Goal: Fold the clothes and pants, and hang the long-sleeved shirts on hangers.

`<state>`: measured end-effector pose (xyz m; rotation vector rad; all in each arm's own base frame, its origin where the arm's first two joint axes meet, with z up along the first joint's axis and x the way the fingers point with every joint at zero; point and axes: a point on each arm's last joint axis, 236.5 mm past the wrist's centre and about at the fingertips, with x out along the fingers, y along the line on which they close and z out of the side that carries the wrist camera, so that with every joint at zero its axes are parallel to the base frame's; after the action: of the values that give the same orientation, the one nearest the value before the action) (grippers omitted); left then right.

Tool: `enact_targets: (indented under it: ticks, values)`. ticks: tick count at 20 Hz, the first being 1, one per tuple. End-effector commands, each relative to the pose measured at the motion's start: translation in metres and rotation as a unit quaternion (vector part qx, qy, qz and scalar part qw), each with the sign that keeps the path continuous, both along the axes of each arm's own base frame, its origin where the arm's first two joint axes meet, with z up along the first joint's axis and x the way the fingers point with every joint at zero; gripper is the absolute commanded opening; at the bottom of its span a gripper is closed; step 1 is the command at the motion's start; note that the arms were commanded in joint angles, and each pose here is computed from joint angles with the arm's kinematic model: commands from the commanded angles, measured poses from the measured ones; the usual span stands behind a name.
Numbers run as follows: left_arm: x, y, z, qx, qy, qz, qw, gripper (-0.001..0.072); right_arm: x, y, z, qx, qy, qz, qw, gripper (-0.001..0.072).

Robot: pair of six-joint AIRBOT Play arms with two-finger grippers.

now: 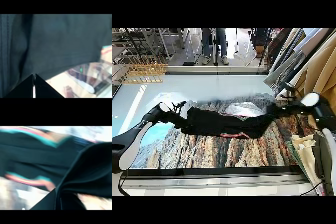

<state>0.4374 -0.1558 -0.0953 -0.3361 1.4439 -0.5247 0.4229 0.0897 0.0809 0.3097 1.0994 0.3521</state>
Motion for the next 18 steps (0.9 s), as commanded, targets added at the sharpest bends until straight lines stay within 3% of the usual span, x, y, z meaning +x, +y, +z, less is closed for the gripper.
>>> enact_targets:
  ticks: [1,6,10,11,12,13,15,18]
  values:
    - [0.010,0.019,0.017,0.019,-0.011,0.009,1.000,0.0011,0.009,0.139,0.055,0.084,-0.101,0.059,0.990,0.0013]
    - [0.000,0.089,0.139,0.011,-0.065,0.036,0.997,0.0012,0.013,0.301,0.007,0.142,-0.143,0.102,0.974,0.0013]
    - [-0.004,0.112,0.169,0.017,-0.095,0.061,0.993,0.0012,0.029,0.395,-0.026,0.180,-0.124,0.171,0.961,0.0027]
    - [-0.004,0.112,0.166,0.016,-0.092,0.061,0.994,0.0012,0.026,0.407,-0.029,0.184,-0.109,0.196,0.957,0.0232]
    - [-0.005,0.111,0.163,0.015,-0.087,0.059,0.994,0.0012,0.026,0.406,-0.029,0.173,-0.102,0.222,0.954,0.0371]
    - [-0.006,0.108,0.159,0.015,-0.082,0.057,0.995,0.0012,0.028,0.397,-0.024,0.154,-0.104,0.239,0.953,0.0402]
    - [-0.006,0.101,0.148,0.011,-0.070,0.050,0.996,0.0012,0.043,0.353,-0.003,0.107,-0.116,0.241,0.958,0.0401]
    - [0.004,0.082,0.123,0.011,-0.064,0.030,0.997,0.0012,0.060,0.244,0.014,0.031,-0.065,0.168,0.983,0.0402]
